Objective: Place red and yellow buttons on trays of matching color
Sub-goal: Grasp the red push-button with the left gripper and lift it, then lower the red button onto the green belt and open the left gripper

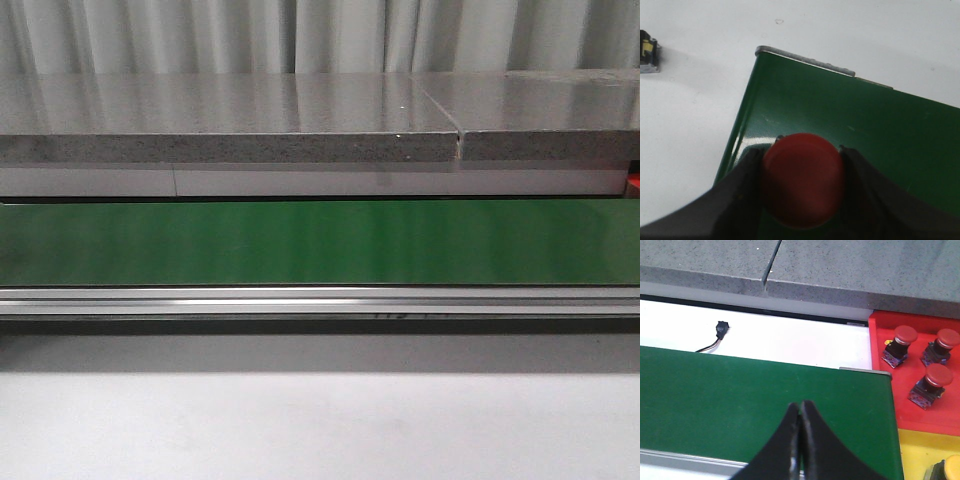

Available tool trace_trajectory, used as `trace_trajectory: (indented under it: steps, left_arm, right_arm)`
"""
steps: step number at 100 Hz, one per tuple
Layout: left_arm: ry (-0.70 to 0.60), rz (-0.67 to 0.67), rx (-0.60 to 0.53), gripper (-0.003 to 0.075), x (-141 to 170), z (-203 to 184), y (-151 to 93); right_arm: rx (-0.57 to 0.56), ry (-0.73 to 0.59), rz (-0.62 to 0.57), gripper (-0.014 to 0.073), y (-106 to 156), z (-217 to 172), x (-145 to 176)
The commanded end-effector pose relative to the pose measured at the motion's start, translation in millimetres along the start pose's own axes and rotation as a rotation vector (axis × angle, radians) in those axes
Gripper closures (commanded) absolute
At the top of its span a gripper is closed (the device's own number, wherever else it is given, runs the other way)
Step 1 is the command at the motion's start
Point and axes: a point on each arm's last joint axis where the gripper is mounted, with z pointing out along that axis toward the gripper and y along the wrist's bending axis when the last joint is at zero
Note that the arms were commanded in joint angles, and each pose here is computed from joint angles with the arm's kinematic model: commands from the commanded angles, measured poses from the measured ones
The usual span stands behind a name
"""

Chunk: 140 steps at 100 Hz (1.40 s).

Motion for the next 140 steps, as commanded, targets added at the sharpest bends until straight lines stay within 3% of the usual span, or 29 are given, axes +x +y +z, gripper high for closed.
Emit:
trace_trajectory:
  steps: [1, 7, 24, 31, 89, 140]
  left_arm:
    - [-0.095, 0.004, 0.024, 0.0639, -12.5, -14.6, -4.5]
    - [-0.092, 0.006, 0.024, 0.0542, -12.2, -14.6, -4.6]
    - [-0.088, 0.016, 0.031, 0.0156, -11.1, -14.6, -8.4]
    - [-0.089, 0.024, 0.038, 0.0082, -11.0, -15.0, -11.6]
    - [-0.233, 0.046, 0.06, 0.008, -50.5, -51.7, -21.6]
    - [-0.301, -0.117, -0.109, 0.008, -65.3, -55.7, 57.7]
  right_arm:
    - [0.018, -0.089, -0.003, 0.0662, -1.2, -5.8, -13.2]
    - [0.018, -0.089, -0.003, 0.0662, -1.2, -5.8, -13.2]
    - [0.018, -0.089, -0.003, 0.0662, -1.2, -5.8, -13.2]
    - [0.018, -0.089, -0.003, 0.0662, -1.2, -5.8, -13.2]
    - [0.018, -0.089, -0.003, 0.0662, -1.2, -5.8, -13.2]
    - [0.018, -0.089, -0.003, 0.0662, -1.2, -5.8, -13.2]
